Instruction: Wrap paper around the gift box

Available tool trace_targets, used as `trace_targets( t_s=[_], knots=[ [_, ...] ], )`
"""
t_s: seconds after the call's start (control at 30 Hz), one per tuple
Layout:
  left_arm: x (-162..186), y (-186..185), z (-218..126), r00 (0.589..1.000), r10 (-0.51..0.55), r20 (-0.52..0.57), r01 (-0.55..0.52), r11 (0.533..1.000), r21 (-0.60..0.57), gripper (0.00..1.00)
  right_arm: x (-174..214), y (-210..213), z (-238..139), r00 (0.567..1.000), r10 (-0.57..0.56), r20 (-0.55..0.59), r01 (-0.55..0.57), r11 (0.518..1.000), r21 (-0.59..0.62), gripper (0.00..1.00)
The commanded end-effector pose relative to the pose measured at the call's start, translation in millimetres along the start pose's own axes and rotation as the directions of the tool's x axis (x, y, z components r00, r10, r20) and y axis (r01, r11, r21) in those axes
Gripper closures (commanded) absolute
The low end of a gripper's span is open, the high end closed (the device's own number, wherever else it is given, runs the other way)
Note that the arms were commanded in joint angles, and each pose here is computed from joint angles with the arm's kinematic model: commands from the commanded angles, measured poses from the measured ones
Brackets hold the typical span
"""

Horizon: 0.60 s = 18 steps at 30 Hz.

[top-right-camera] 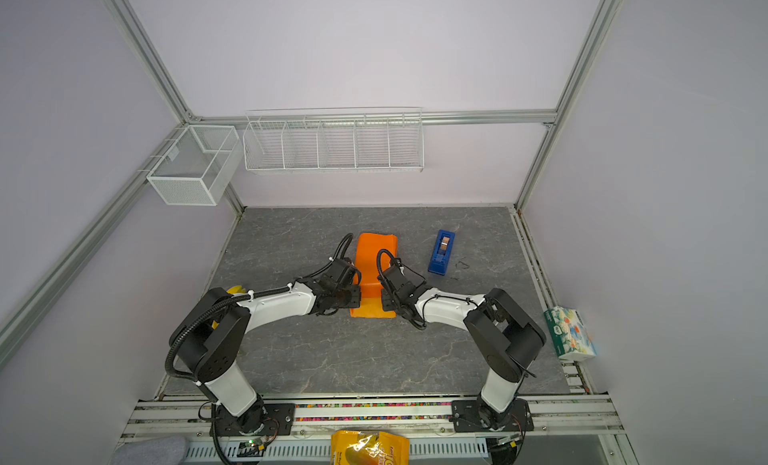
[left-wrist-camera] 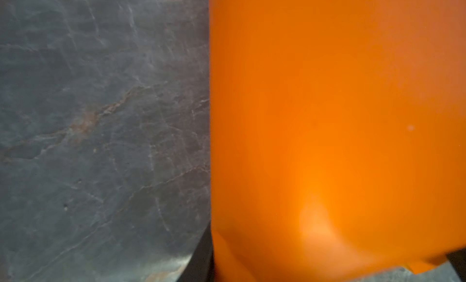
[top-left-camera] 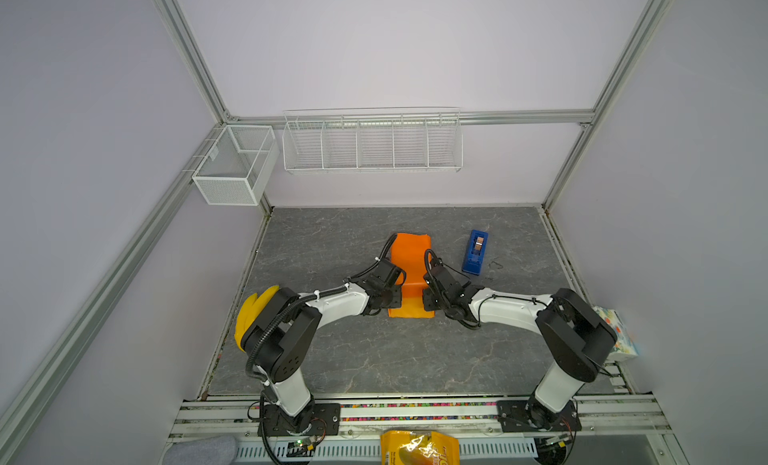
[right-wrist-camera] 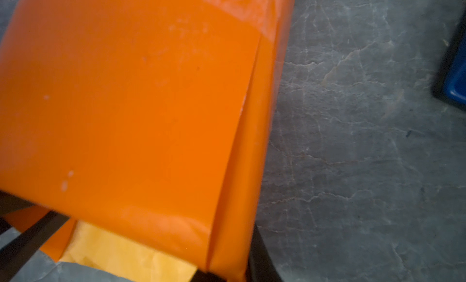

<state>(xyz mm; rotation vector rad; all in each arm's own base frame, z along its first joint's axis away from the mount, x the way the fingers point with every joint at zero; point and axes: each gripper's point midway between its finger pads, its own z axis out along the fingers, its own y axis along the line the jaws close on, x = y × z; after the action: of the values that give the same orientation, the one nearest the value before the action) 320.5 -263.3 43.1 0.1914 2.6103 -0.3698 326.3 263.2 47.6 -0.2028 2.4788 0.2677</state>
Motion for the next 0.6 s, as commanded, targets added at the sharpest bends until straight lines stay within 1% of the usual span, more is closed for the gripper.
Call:
trace_targets(
  t_s=[0.0, 0.07, 0.17, 0.3, 0.43, 0.57],
  knots=[
    [-9.7, 4.9, 3.4, 1.000, 0.024, -0.002, -0.025, 0.998, -0.051, 0.73, -5.2, 0.7, 3.9, 1.000, 0.001, 0.013, -0.001, 1.000, 0.002, 0.87],
    [-12.0, 5.4, 5.4, 1.000, 0.029, -0.005, -0.029, 0.998, -0.055, 0.73, -5.1, -0.1, 4.1, 1.000, 0.001, 0.011, -0.001, 1.000, 0.003, 0.89],
    [-14.6, 6.9, 9.5, 1.000, 0.029, -0.007, -0.029, 0.998, -0.061, 0.76, -4.3, -0.6, 3.8, 1.000, 0.000, 0.011, -0.001, 1.000, 0.005, 0.91],
    [-14.8, 6.8, 13.8, 1.000, 0.022, -0.014, -0.023, 0.998, -0.059, 0.86, -3.7, -2.3, 3.5, 1.000, 0.001, 0.011, -0.001, 1.000, 0.008, 0.93],
    [-14.7, 8.2, 14.8, 1.000, 0.019, -0.016, -0.020, 0.998, -0.065, 1.00, -4.3, -1.9, 3.4, 1.000, 0.001, 0.011, -0.001, 1.000, 0.007, 0.94],
    [-14.7, 8.1, 7.8, 1.000, 0.010, 0.002, -0.010, 0.998, -0.055, 1.00, -3.0, -2.2, 2.5, 1.000, -0.001, 0.006, 0.001, 1.000, 0.005, 0.94]
  ],
)
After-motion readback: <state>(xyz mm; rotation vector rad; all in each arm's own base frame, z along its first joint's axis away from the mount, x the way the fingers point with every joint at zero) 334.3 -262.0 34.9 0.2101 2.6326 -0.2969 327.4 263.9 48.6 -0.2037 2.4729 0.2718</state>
